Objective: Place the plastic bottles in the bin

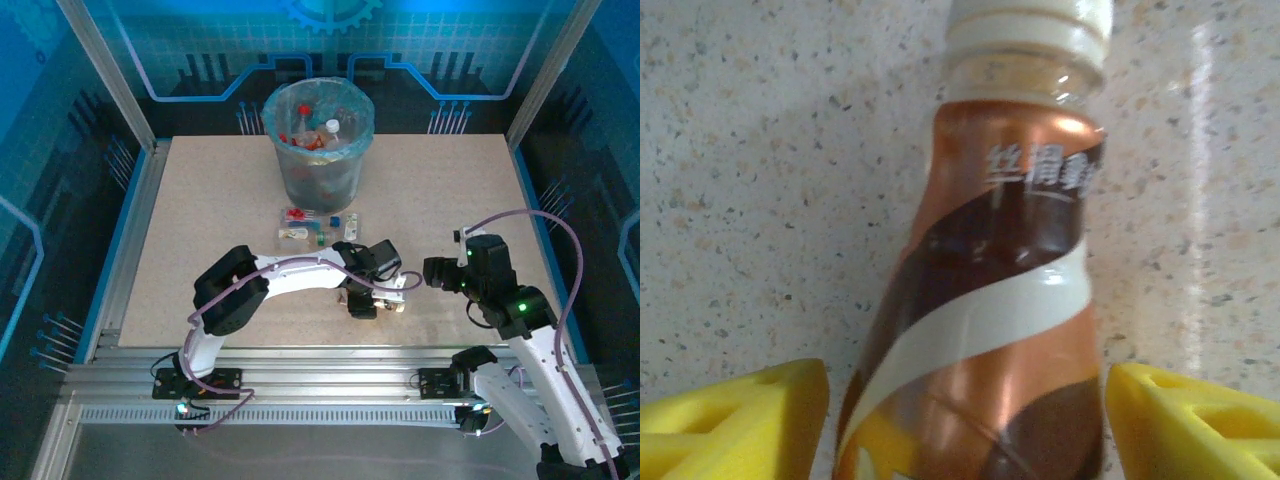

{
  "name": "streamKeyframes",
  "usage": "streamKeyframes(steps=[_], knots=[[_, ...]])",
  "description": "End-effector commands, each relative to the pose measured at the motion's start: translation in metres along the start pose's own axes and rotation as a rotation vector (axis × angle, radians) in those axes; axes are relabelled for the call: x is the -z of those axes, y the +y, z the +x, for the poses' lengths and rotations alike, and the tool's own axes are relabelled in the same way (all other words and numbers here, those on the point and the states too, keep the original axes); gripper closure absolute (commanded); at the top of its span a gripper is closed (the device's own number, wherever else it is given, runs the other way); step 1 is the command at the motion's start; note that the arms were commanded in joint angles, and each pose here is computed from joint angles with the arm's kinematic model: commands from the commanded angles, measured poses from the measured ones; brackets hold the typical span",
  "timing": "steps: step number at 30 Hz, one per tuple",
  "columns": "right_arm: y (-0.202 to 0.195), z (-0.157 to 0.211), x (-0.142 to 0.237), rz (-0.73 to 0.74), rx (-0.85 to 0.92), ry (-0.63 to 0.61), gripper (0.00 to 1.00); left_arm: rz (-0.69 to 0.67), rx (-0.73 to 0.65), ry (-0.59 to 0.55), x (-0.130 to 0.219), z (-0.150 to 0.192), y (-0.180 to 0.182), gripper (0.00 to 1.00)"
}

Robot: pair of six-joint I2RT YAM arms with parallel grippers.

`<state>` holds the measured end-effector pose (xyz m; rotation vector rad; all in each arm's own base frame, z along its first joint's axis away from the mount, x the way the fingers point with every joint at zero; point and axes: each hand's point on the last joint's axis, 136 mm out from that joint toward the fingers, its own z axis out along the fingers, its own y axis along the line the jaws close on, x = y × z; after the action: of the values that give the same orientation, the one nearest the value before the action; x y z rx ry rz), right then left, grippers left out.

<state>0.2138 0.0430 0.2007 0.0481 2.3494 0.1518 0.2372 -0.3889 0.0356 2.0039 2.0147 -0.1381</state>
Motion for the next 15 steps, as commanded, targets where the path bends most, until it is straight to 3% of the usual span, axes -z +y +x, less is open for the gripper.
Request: streamKeyframes(steps=[1,9,15], knots=[[-0.003,-0.001,-0.002,0.006,-0.038,-0.018,0.19,-0.044,-0.016,0.02,-0.008,0.007,0.009,0.31],[0.0,-0.004,-0.004,-0.014,-0.057,-0.033,0.21,-0.073,-0.008,-0.005,0.0,0.003,0.019,0.42],[-0.001,-0.02,0.004,-0.004,-0.053,-0.086,0.22,-0.108,0.008,-0.106,0.041,-0.01,0.025,0.43]])
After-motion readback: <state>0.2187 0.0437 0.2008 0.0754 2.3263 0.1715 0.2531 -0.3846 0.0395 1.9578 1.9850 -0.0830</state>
